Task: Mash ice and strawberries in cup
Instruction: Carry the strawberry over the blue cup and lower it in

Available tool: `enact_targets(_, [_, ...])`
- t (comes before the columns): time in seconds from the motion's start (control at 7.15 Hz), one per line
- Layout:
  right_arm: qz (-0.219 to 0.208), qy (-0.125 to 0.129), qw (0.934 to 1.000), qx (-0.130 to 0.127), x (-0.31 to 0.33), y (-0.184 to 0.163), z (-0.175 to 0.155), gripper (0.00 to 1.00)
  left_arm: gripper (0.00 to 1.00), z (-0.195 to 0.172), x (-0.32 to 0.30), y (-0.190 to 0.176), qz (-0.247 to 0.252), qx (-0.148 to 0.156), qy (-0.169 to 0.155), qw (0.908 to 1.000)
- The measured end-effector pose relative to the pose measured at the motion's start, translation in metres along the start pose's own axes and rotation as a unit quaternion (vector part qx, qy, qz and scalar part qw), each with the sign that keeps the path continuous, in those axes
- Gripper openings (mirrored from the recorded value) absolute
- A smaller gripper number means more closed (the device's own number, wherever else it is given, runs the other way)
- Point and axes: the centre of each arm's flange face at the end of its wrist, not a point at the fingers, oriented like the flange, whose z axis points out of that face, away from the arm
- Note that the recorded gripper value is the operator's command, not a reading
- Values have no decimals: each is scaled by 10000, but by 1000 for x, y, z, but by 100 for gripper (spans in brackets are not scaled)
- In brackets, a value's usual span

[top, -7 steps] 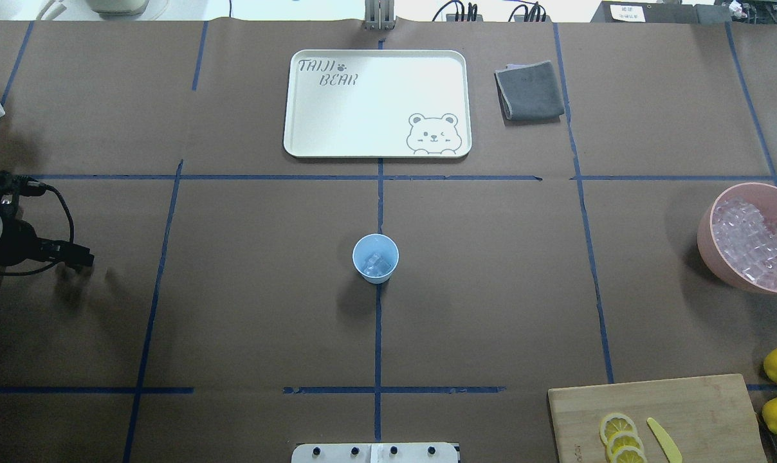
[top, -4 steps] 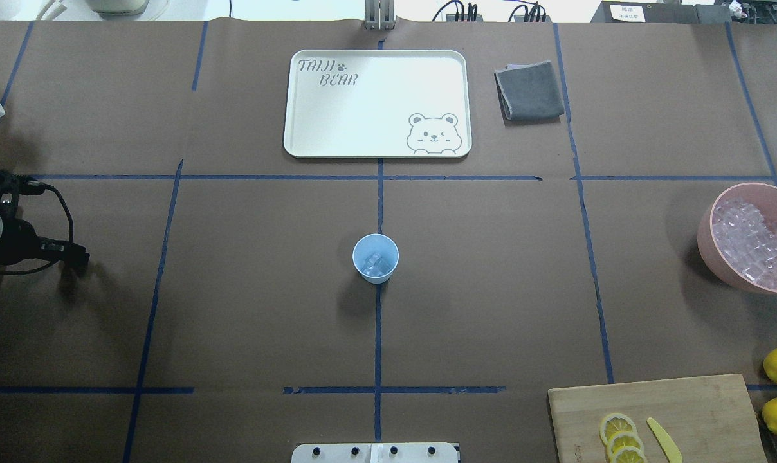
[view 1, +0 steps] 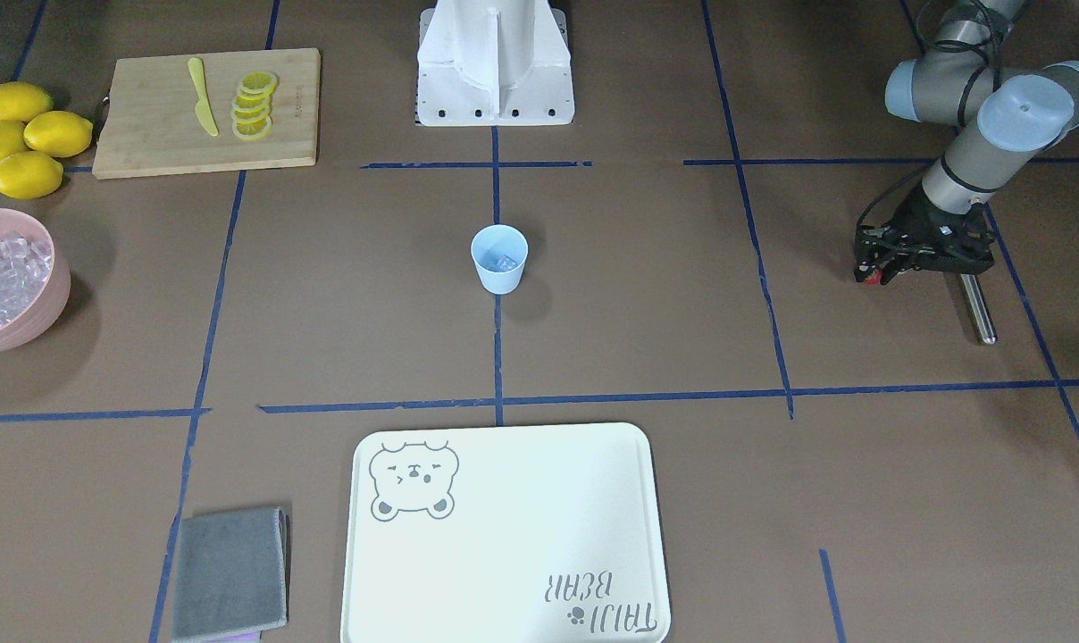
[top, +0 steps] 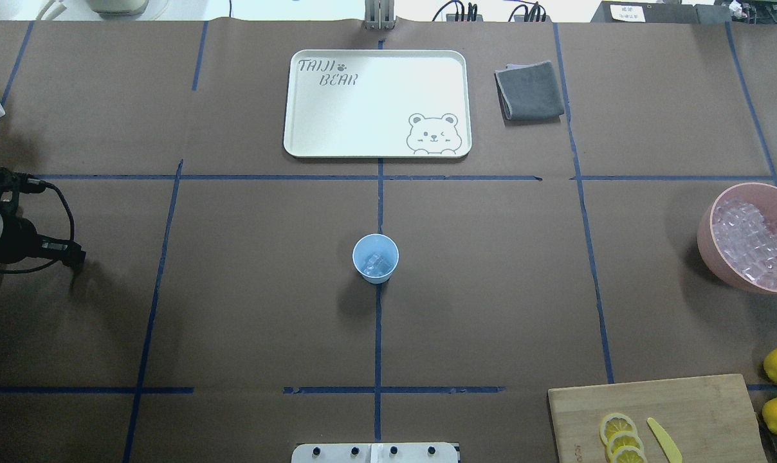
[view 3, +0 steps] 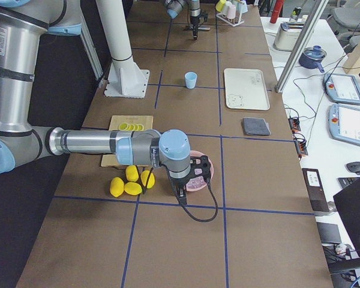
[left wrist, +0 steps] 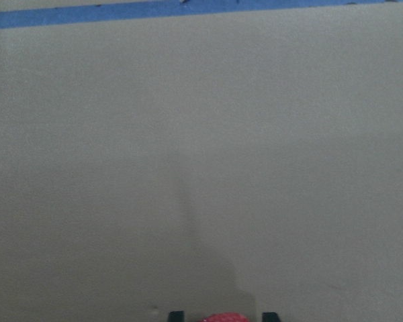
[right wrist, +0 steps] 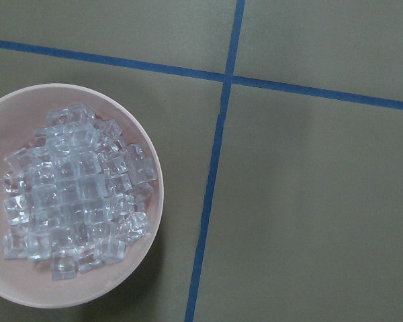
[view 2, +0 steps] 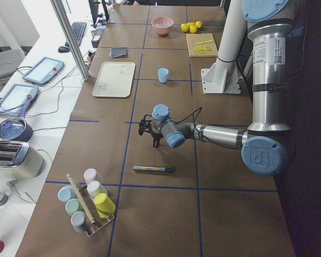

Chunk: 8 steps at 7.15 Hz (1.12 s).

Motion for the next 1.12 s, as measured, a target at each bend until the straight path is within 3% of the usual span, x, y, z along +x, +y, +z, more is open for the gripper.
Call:
enact_targets(0.56, [10,-4,10000,-2,0,0,0,100,9,-39,99,-44,18,33,106,9999])
enact_targets(0.84, [14,0,10000,-4,0,0,0,100,11,-38,211,-59,-204,-234,254,9992])
enact_targets(1.12, [20,1,10000,-11,1,1,1,99,11,-41,341,-60,-521,-390,7,9979])
